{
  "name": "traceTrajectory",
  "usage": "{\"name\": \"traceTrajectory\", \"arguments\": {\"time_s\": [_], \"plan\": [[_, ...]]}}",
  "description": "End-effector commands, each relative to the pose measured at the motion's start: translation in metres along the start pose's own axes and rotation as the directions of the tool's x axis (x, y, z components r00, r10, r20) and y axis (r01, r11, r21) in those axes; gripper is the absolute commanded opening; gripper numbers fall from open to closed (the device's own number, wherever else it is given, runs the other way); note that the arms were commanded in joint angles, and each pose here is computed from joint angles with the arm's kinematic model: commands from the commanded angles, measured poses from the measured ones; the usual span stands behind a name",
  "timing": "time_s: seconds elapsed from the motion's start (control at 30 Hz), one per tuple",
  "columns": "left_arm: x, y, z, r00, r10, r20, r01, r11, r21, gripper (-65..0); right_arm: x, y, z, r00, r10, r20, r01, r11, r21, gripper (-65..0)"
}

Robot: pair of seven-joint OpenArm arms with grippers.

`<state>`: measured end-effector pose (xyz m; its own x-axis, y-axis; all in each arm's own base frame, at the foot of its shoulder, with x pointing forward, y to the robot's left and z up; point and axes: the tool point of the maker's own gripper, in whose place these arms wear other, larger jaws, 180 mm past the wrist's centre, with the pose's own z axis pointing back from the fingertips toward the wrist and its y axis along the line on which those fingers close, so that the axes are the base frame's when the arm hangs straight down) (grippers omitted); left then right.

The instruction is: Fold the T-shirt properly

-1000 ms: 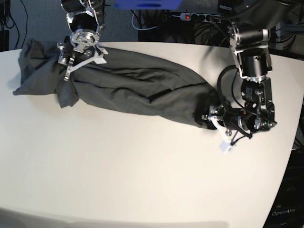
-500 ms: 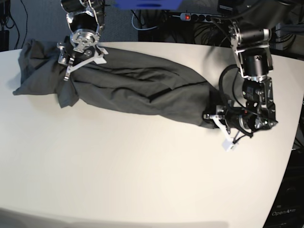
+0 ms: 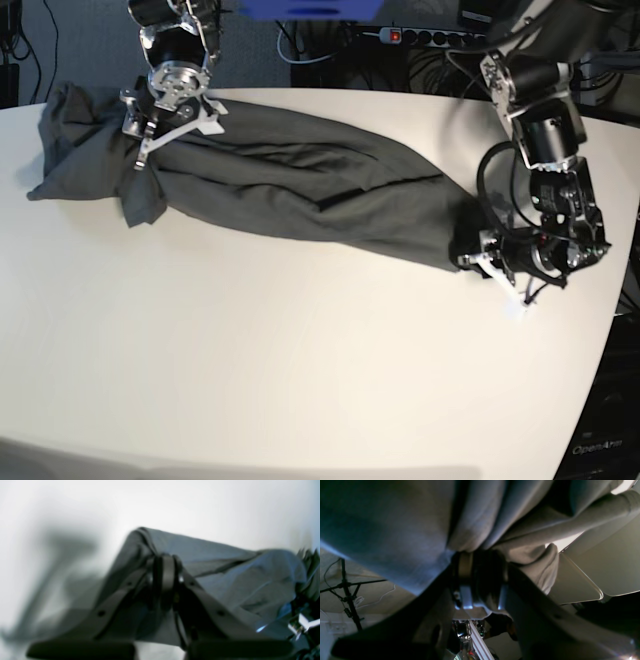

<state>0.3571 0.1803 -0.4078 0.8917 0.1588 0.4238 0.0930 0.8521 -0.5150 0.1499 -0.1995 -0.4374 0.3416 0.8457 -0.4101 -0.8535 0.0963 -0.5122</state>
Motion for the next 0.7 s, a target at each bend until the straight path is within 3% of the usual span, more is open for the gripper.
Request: {"name": "traceTrajectory", "arguments": {"time_s": [0.0, 0.4, 0.67], "plan": [[0.026, -0.006, 0.010, 0.998, -0.025, 0.062, 0.025, 1.000, -0.012, -61.7, 0.003, 0.008, 0.001, 1.000, 0.003, 0.024, -0.003, 0.999, 0.033, -50.9], [0.039, -0.011, 0.013, 0.996, -0.036, 0.086, 0.038, 0.999, -0.020, -61.7, 0.002, 0.002, 0.001, 1.000, 0.002, 0.022, -0.002, 1.000, 0.015, -50.9], [0.038, -0.003, 0.017, 0.996, -0.047, 0.079, 0.047, 0.999, -0.002, -61.3, -0.007, -0.027, 0.011, 0.999, -0.035, 0.024, 0.037, 0.997, -0.064, -50.5]]}}
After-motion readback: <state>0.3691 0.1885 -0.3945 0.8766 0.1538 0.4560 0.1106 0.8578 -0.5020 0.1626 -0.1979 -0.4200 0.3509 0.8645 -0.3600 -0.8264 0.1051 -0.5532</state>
